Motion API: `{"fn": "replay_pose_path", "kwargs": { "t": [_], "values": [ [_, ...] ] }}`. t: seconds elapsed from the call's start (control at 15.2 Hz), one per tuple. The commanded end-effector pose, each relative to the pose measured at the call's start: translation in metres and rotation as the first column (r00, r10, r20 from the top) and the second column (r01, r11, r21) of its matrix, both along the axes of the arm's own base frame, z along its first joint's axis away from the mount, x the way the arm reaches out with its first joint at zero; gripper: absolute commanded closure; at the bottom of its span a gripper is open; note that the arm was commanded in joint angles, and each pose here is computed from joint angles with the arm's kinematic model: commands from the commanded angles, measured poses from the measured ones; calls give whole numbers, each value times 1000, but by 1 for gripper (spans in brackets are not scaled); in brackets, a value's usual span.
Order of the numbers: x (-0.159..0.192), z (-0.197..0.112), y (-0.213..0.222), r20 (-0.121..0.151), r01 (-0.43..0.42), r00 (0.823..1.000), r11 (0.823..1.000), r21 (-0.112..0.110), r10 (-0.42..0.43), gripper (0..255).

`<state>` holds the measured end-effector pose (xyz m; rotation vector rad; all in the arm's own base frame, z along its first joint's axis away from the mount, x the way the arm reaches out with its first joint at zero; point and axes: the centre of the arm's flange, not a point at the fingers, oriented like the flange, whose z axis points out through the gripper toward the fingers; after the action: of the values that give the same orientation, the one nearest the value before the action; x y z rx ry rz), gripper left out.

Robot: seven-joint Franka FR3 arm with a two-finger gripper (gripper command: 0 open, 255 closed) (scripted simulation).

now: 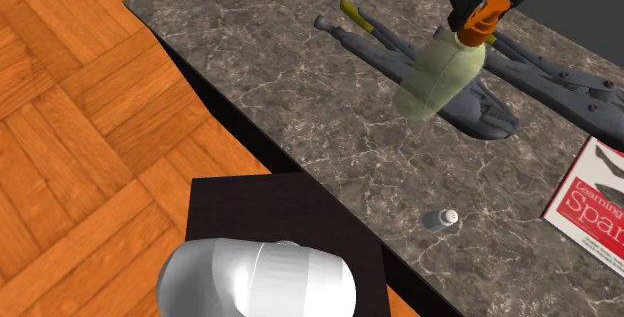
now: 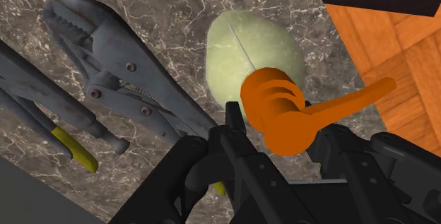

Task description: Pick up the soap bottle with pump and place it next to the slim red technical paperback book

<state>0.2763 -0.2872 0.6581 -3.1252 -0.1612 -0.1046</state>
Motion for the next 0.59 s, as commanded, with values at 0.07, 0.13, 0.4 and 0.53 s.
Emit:
{"fn": "replay_pose_path", "kwargs": {
  "t": [0.07,0.13,0.4,0.53],
  "values": [
    [-15,-17,-31,1,-2,1000,1000,0,2,255],
    [-19,-23,-43,1,-2,1000,1000,0,2,255],
    [-33,-46,-88,1,-2,1000,1000,0,2,255],
    [-41,-58,-110,1,-2,1000,1000,0,2,255]
  ]
}}
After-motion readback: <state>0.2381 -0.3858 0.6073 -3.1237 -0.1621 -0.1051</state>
